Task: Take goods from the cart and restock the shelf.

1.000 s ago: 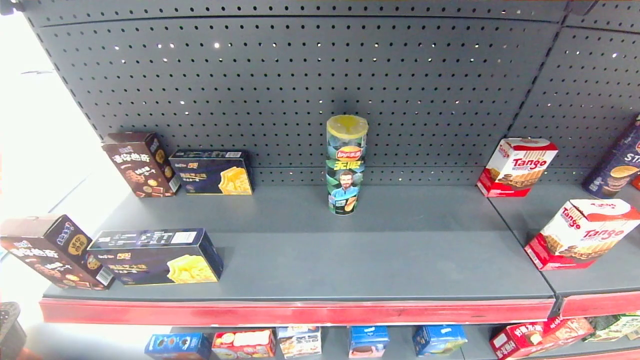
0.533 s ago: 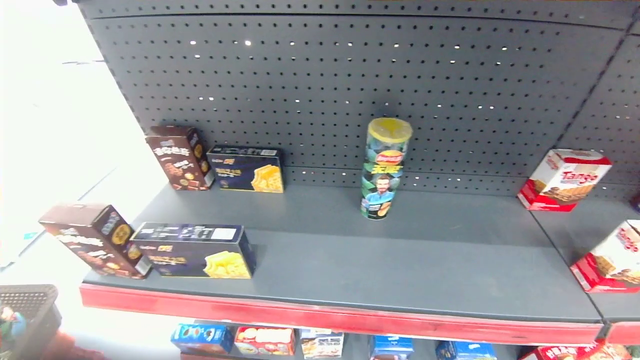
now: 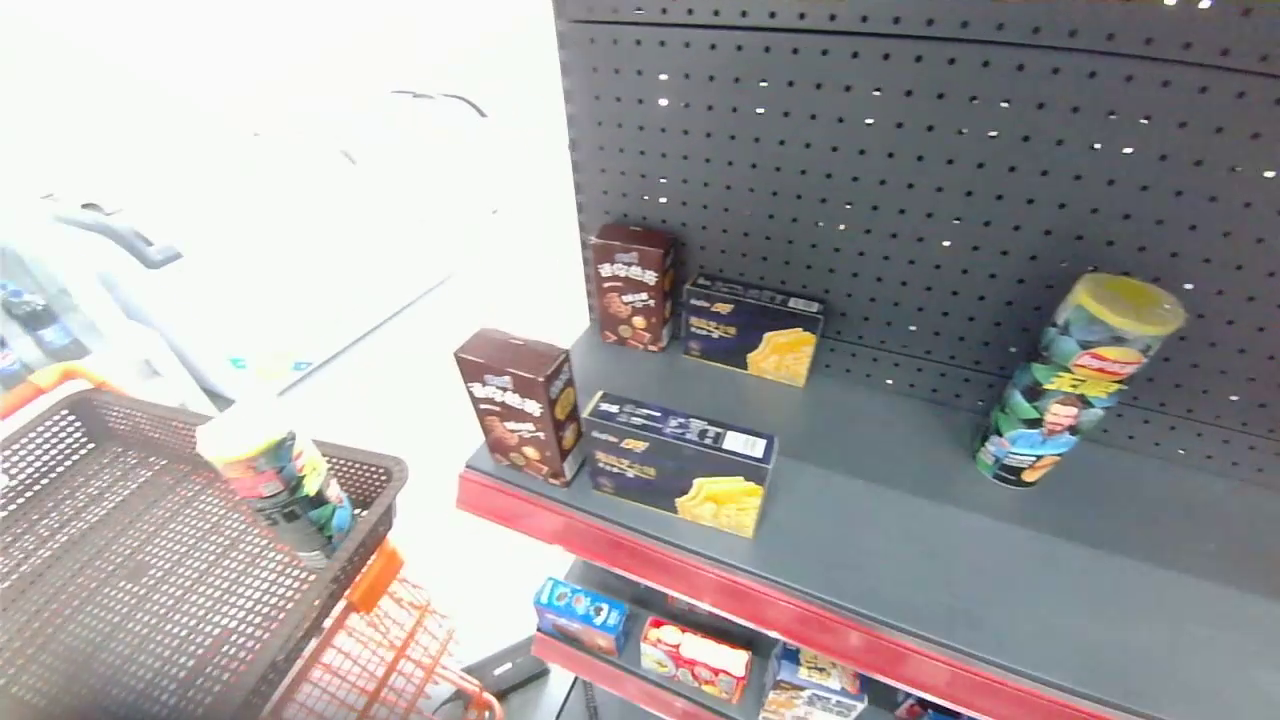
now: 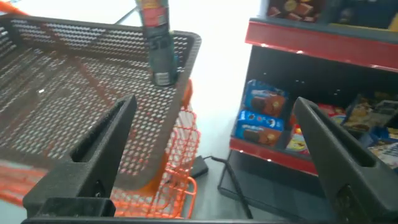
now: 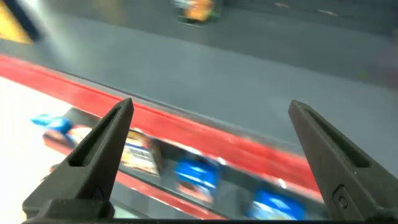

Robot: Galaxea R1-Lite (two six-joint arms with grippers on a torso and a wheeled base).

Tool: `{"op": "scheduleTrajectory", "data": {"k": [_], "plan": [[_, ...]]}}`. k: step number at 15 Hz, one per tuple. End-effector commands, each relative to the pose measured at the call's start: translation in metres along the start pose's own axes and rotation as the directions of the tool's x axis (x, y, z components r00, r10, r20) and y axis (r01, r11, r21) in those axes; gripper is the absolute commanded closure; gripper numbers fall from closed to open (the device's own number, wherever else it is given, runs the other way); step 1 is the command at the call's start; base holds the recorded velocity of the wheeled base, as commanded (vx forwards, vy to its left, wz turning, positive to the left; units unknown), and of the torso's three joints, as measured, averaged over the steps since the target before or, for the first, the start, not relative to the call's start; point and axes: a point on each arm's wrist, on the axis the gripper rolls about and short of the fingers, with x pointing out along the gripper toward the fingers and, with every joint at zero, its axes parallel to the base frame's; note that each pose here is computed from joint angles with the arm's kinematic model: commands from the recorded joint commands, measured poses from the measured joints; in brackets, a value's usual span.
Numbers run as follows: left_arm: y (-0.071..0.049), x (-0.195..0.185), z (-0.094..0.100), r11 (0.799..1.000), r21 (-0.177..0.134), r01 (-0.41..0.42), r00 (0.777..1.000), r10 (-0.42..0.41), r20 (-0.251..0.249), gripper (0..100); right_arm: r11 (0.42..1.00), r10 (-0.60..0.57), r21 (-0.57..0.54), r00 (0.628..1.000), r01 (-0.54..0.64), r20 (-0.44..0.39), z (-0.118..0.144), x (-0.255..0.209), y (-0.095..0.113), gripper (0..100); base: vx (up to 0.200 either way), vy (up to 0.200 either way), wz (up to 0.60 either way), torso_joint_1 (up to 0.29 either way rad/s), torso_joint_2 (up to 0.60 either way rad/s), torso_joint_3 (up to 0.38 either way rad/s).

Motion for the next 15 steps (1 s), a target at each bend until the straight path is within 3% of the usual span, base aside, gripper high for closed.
{"op": "scheduleTrajectory", "data": {"k": [1, 15], "plan": [[0.0, 0.0, 0.0, 1.0, 0.0, -0.001, 1.0, 0.001, 0.001, 0, 1.0, 0.0, 0.0, 1.0, 0.0, 0.001, 0.0001, 0.0, 0.0, 0, 0.0, 0.0, 0.0, 0.0, 0.0, 0.0], [-0.0001, 0.0, 0.0, 1.0, 0.005, 0.005, 1.0, -0.005, 0.001, 0, 1.0, 0.0, 0.0, 1.0, 0.0, -0.002, 0.0, 0.0001, 0.0, 0, 0.0, 0.0, 0.0, 0.0, 0.0, 0.0]]}}
